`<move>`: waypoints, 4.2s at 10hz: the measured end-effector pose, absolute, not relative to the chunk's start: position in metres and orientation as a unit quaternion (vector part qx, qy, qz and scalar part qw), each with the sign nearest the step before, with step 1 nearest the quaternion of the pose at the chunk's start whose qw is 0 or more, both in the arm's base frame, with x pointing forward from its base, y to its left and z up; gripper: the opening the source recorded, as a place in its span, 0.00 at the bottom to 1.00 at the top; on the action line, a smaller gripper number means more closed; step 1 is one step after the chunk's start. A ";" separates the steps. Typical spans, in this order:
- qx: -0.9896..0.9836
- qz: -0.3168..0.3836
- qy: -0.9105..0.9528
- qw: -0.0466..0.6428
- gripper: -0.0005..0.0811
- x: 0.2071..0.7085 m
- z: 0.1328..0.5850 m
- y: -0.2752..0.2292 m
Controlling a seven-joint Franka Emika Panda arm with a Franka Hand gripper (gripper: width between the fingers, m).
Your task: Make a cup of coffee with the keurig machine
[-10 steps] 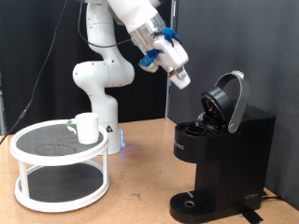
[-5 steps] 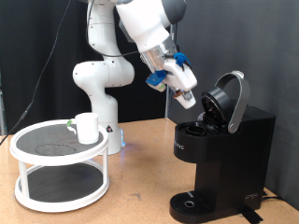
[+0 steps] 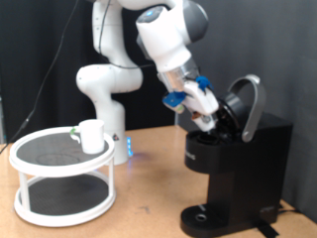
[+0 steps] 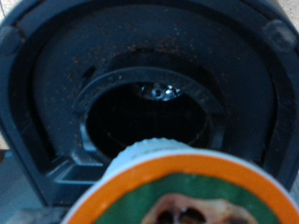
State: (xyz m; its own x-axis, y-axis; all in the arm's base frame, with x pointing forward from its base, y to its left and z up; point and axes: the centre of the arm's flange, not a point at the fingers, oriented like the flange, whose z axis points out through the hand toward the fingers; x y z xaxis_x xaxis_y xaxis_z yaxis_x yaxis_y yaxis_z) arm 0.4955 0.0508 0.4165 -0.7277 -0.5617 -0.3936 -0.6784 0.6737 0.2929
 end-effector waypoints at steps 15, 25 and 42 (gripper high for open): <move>-0.329 0.226 0.904 0.150 0.90 0.499 0.390 0.057; -0.342 0.244 0.900 0.115 0.91 0.479 0.423 0.056; -0.297 0.308 0.872 0.237 0.91 0.471 0.455 0.024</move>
State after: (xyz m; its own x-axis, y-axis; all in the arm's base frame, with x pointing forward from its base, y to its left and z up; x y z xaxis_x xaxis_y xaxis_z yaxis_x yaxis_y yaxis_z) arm 0.4713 0.0239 0.4548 -0.7109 -0.3722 -0.5967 -0.6646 0.6330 0.3970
